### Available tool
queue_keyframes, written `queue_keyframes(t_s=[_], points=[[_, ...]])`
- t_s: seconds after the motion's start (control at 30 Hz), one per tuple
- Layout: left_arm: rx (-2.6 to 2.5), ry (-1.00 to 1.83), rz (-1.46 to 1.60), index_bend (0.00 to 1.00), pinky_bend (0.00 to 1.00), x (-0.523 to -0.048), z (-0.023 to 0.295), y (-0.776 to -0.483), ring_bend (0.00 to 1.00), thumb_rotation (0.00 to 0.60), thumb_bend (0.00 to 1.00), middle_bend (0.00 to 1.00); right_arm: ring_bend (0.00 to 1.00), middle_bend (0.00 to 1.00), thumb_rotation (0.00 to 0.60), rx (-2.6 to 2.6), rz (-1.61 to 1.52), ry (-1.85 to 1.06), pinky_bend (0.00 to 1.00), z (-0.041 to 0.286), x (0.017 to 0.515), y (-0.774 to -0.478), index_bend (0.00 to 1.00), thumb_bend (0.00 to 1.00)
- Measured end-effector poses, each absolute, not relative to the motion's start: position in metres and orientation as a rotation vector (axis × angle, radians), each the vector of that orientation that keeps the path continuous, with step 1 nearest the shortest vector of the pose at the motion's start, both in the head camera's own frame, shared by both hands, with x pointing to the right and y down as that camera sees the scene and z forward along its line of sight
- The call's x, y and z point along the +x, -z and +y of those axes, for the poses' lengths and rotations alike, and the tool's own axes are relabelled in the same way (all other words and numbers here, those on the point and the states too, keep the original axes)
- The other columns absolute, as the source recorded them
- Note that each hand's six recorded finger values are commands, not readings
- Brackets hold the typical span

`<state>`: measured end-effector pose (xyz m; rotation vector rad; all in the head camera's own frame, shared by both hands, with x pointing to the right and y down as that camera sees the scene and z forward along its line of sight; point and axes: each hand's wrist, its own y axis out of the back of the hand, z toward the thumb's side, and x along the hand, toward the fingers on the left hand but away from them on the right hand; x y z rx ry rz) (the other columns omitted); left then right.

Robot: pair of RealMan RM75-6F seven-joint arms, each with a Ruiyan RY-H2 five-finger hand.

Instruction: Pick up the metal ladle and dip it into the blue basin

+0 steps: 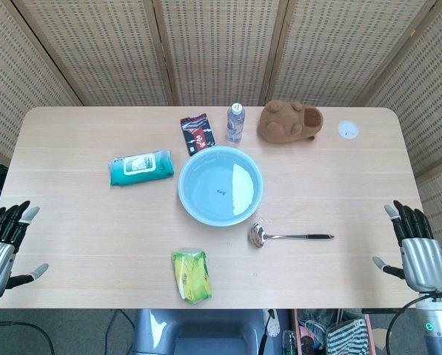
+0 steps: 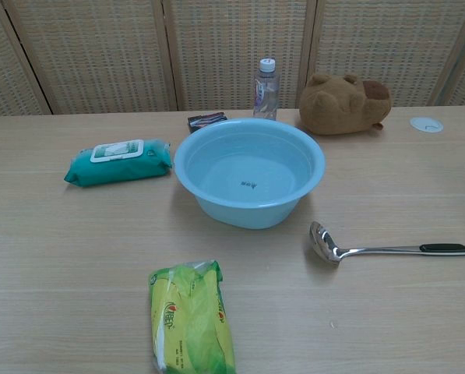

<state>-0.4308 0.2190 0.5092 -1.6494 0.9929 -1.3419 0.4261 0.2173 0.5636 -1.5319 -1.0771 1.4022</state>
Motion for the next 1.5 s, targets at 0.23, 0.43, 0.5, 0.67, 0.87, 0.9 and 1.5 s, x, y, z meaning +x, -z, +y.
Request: queue_keyframes(t_s=[0.23, 0.43, 0.5, 0.67, 0.87, 0.9, 1.5], points=[[-1.653, 1.328, 1.007, 0.00, 0.00, -0.433, 0.220, -0.507, 0.00, 0.600, 0.00, 0.00, 0.01, 0.03, 0.600, -1.520, -1.078, -1.403, 0.01, 0.219, 0.425, -0.560, 0.00, 0.00], [-1.649, 1.330, 1.021, 0.00, 0.00, -0.437, 0.217, -0.506, 0.00, 0.600, 0.00, 0.00, 0.69, 0.78, 0.600, -1.563, -1.069, -1.414, 0.83, 0.221, 0.417, -0.564, 0.05, 0.00], [-1.649, 1.337, 1.017, 0.00, 0.00, -0.437, 0.216, -0.508, 0.00, 0.600, 0.00, 0.00, 0.81, 0.90, 0.600, -1.588, -1.048, -1.418, 0.95, 0.218, 0.411, -0.570, 0.14, 0.00], [-1.646, 1.360, 1.010, 0.00, 0.00, -0.438, 0.211, -0.514, 0.00, 0.600, 0.00, 0.00, 0.94, 1.00, 0.600, -1.649, -1.000, -1.413, 1.00, 0.204, 0.390, -0.595, 0.31, 0.00], [-1.632, 1.377, 1.020, 0.00, 0.00, -0.439, 0.210, -0.514, 0.00, 0.600, 0.00, 0.00, 0.95, 1.00, 0.600, -1.679, -0.888, -1.461, 1.00, 0.193, 0.364, -0.633, 0.41, 0.05], [-1.630, 1.379, 1.021, 0.00, 0.00, -0.439, 0.211, -0.514, 0.00, 0.600, 0.00, 0.00, 0.95, 1.00, 0.600, -1.688, -0.851, -1.483, 1.00, 0.191, 0.358, -0.643, 0.42, 0.06], [-1.617, 1.408, 1.008, 0.00, 0.00, -0.441, 0.210, -0.520, 0.00, 0.600, 0.00, 0.00, 0.95, 1.00, 0.600, -1.713, -0.706, -1.674, 1.00, 0.172, 0.311, -0.725, 0.47, 0.31]])
